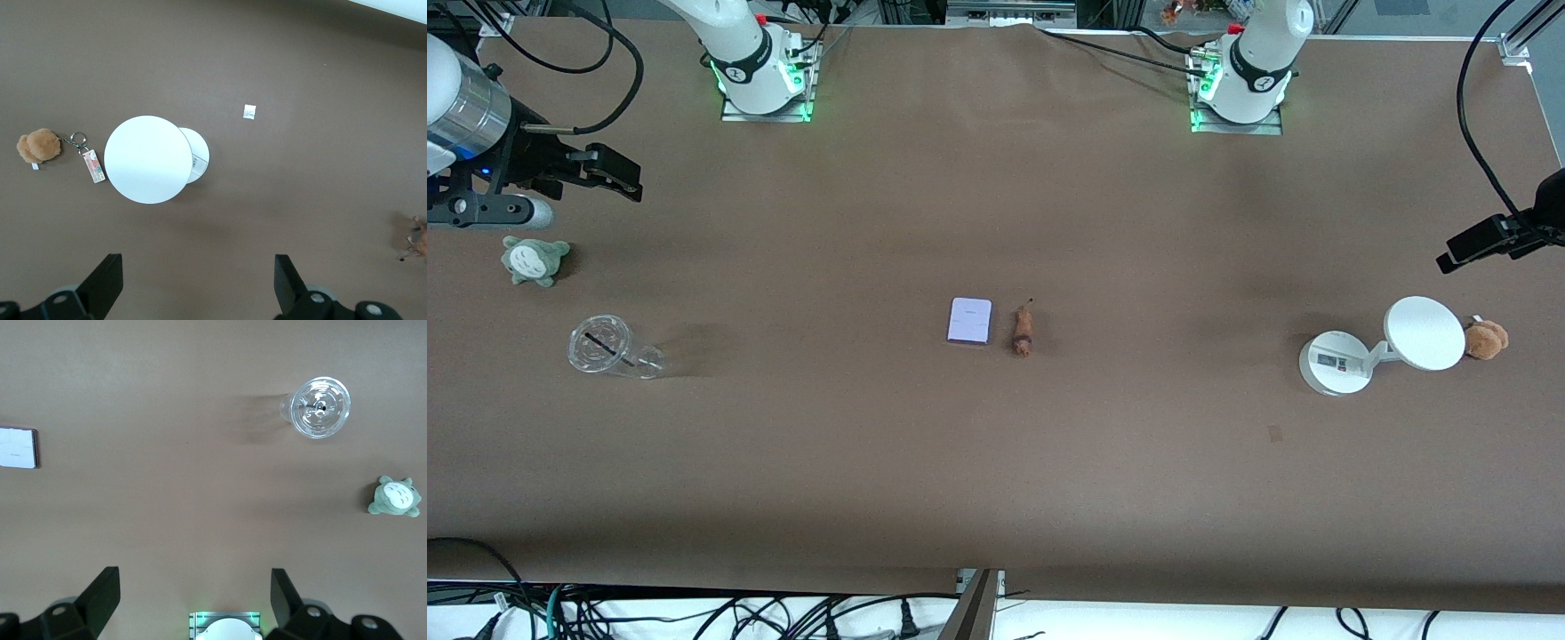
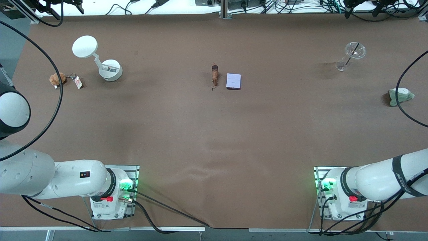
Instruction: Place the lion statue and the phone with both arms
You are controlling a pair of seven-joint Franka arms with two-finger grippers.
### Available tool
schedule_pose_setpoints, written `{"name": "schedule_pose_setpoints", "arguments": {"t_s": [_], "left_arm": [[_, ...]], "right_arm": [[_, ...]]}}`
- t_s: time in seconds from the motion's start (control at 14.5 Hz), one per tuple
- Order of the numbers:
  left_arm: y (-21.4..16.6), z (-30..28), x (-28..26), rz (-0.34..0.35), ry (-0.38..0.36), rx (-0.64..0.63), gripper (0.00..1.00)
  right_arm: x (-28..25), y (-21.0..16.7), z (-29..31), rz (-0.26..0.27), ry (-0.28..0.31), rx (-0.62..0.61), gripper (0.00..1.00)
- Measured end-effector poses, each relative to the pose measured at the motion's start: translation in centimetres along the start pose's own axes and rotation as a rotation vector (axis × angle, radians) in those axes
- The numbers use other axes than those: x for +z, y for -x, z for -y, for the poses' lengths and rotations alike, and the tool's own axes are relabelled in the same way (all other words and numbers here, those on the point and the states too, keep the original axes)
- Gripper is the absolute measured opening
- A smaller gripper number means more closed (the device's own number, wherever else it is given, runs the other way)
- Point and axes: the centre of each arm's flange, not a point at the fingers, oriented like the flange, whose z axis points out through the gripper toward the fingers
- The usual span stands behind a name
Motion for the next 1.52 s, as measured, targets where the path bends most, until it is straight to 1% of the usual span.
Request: {"name": "schedule_pose_setpoints", "arguments": {"t_s": [0.21,0.48,0.76,1.52], "left_arm": [[0.4,-0.2,0.2,0.030,-0.004,0.005,1.00],[0.4,-0.2,0.3,0.033,-0.005,0.005,1.00],[0.9,-1.5,0.5,0.056,-0.008,0.029,1.00],[1.1,-2.3,0.4,0.060,-0.009,0.042,1.00]], "right_arm": [[0.0,0.0,0.0,0.000,0.000,0.000,1.00],[0.0,0.0,0.0,0.000,0.000,0.000,1.00],[0.0,0.0,0.0,-0.001,0.000,0.000,1.00],[0.1,-0.1,-0.1,0.001,0.000,0.002,1.00]]}}
